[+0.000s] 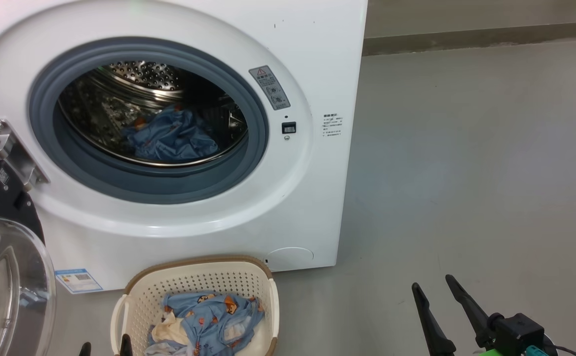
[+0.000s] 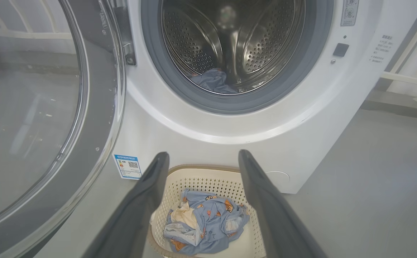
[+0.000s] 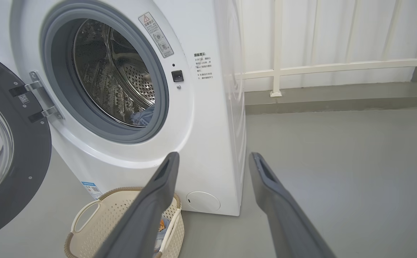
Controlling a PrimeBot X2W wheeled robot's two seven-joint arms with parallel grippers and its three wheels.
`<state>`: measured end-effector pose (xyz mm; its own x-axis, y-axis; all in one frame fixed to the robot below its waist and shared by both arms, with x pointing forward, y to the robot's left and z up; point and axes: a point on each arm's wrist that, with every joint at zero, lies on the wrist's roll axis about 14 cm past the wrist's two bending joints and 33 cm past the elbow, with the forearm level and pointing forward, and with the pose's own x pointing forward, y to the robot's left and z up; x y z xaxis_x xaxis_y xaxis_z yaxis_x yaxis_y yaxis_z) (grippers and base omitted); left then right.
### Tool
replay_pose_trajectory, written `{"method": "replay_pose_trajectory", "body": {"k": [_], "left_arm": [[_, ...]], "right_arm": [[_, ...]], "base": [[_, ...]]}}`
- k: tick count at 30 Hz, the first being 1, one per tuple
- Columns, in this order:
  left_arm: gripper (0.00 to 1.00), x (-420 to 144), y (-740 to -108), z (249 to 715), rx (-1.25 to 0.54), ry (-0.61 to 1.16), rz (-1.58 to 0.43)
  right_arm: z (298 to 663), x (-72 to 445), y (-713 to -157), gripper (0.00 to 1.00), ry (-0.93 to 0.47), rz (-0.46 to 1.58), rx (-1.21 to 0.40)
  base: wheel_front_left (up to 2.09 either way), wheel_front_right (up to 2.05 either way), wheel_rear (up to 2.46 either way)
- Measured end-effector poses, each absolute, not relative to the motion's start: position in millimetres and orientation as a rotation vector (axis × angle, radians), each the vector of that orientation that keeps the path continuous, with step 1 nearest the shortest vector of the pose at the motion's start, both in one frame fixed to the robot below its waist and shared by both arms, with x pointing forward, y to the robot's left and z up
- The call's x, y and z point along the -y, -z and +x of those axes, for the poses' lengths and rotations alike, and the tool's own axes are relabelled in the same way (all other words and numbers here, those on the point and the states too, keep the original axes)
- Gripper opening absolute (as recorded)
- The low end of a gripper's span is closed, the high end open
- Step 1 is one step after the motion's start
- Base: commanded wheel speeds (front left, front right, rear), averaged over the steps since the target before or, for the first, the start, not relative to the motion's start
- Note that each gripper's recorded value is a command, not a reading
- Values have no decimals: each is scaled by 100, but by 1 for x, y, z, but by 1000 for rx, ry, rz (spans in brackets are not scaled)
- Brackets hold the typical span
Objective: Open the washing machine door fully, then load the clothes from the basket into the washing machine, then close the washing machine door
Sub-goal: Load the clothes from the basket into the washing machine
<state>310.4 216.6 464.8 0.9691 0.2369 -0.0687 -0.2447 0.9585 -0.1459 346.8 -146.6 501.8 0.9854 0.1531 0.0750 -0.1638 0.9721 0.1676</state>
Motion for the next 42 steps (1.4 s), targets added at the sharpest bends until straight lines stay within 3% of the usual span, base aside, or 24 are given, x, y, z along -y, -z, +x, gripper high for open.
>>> {"method": "replay_pose_trajectory", "body": {"k": [15,29,42], "left_arm": [[100,-179,-431,326,-179,-79,-167],[100,-122,-363,414,-444,202,-137],[100,-134,-245,450,-795,235,-79]], "right_arm": [[351,148,-488,100,-147,184,19],[422,140,-486,100,-174,182,34],[465,151,-435,100,-146,187,-58]], "base": [[0,0,0],[0,0,0],[0,0,0]]}}
